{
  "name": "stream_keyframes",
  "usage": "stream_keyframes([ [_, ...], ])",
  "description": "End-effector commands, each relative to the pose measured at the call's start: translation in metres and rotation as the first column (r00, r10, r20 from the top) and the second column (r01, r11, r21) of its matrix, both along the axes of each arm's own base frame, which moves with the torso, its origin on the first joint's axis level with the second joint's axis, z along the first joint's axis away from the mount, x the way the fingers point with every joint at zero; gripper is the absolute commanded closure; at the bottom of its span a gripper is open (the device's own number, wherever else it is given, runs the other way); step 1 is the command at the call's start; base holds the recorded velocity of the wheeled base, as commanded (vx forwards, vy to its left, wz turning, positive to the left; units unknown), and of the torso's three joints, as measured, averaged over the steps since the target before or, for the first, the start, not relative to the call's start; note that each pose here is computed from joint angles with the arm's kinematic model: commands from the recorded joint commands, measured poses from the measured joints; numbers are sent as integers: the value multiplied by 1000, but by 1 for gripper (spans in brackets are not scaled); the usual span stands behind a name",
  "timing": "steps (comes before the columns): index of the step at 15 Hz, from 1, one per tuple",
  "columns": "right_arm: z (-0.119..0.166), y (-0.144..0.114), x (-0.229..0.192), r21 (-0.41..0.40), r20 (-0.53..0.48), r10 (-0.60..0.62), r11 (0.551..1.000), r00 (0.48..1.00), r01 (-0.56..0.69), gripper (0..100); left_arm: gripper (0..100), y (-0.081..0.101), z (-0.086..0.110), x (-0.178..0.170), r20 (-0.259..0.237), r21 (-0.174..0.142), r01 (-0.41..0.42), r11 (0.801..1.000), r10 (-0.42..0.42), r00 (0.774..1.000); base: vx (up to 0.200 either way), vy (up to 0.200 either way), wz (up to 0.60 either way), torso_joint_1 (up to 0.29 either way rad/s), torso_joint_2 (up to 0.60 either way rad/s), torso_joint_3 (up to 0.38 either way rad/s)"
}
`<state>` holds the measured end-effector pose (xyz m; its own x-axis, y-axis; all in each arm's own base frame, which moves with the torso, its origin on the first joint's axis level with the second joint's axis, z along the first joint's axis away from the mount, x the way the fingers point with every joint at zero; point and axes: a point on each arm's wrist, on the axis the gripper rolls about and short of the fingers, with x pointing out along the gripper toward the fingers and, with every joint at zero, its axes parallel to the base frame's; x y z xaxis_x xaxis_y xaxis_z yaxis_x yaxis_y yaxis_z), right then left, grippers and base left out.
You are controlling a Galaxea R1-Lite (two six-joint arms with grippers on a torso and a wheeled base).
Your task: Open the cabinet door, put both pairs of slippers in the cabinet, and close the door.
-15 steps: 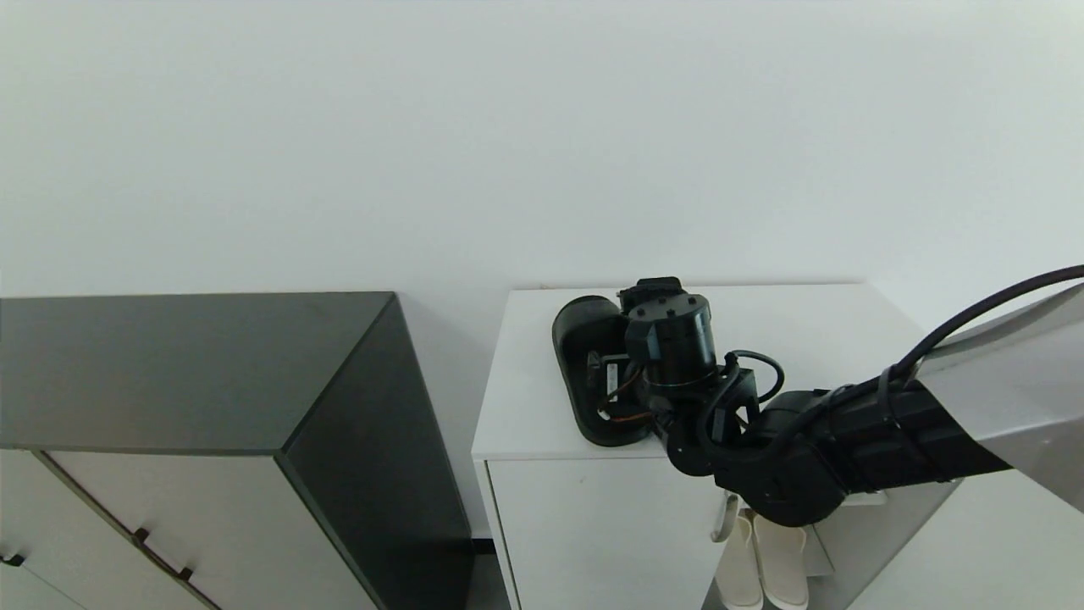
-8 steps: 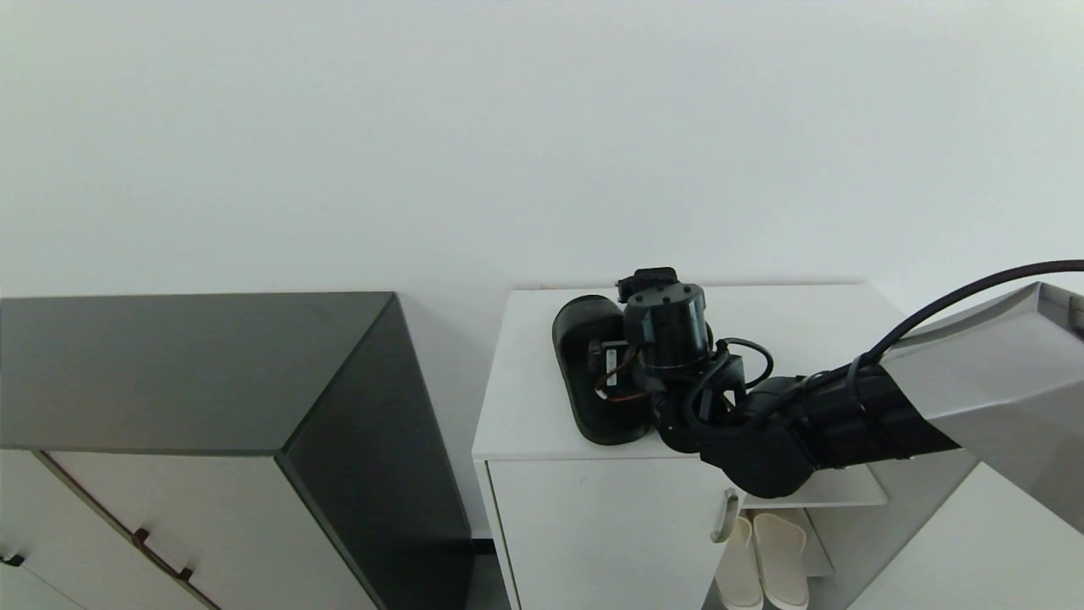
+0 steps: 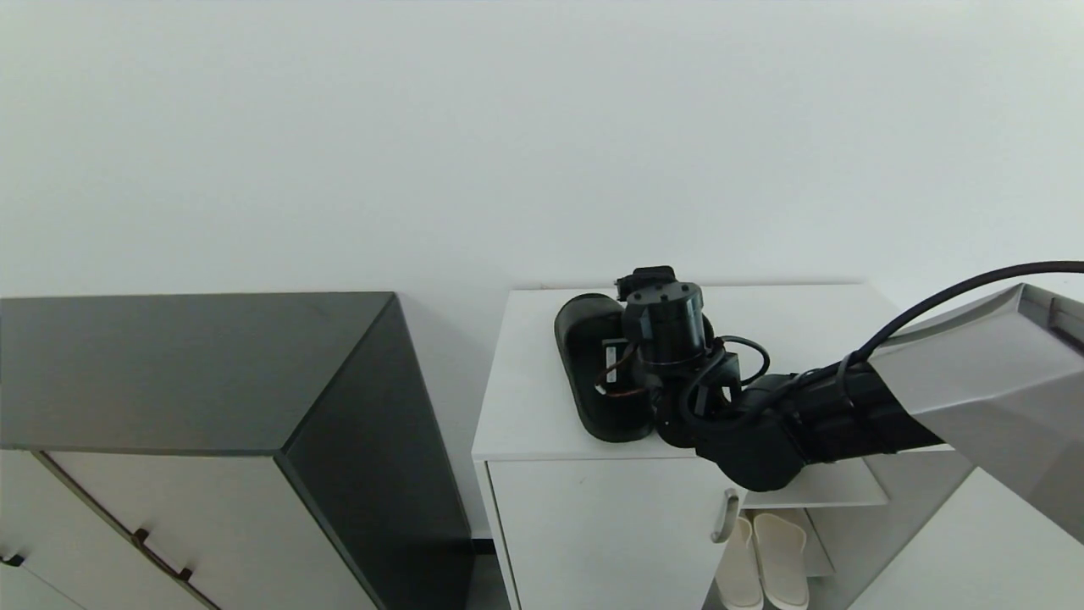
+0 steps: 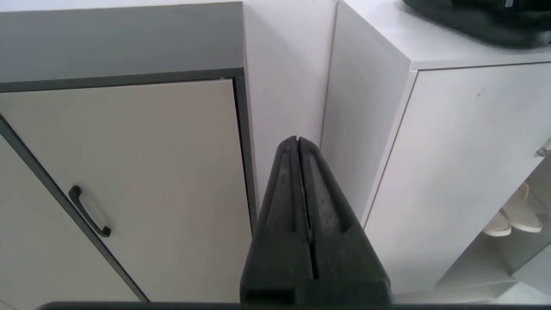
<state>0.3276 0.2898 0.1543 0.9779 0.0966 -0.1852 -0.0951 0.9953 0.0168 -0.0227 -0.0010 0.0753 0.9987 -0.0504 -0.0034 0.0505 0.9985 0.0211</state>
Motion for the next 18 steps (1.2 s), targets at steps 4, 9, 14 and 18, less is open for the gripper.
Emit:
stream_keyframes([
  [4,34,-9,-41,-9,32,77,997,996,-77,100,100,0,0,0,0,0,-1,1000,1,1000,0,0,0,0,0,0],
  [9,43,-52,-110,-9,-27,274,962,961,-274,100,100,0,0,0,0,-4,-3,1000,3,1000,0,0,0,0,0,0],
  [14,41,-54,-116,-16,-41,292,956,955,-293,100,100,0,0,0,2,-6,-7,1000,7,1000,0,0,0,0,0,0],
  [18,38,-53,-114,-19,-48,292,956,955,-293,100,100,0,0,0,0,-6,-7,1000,7,1000,-50,0,0,-1,2,1],
])
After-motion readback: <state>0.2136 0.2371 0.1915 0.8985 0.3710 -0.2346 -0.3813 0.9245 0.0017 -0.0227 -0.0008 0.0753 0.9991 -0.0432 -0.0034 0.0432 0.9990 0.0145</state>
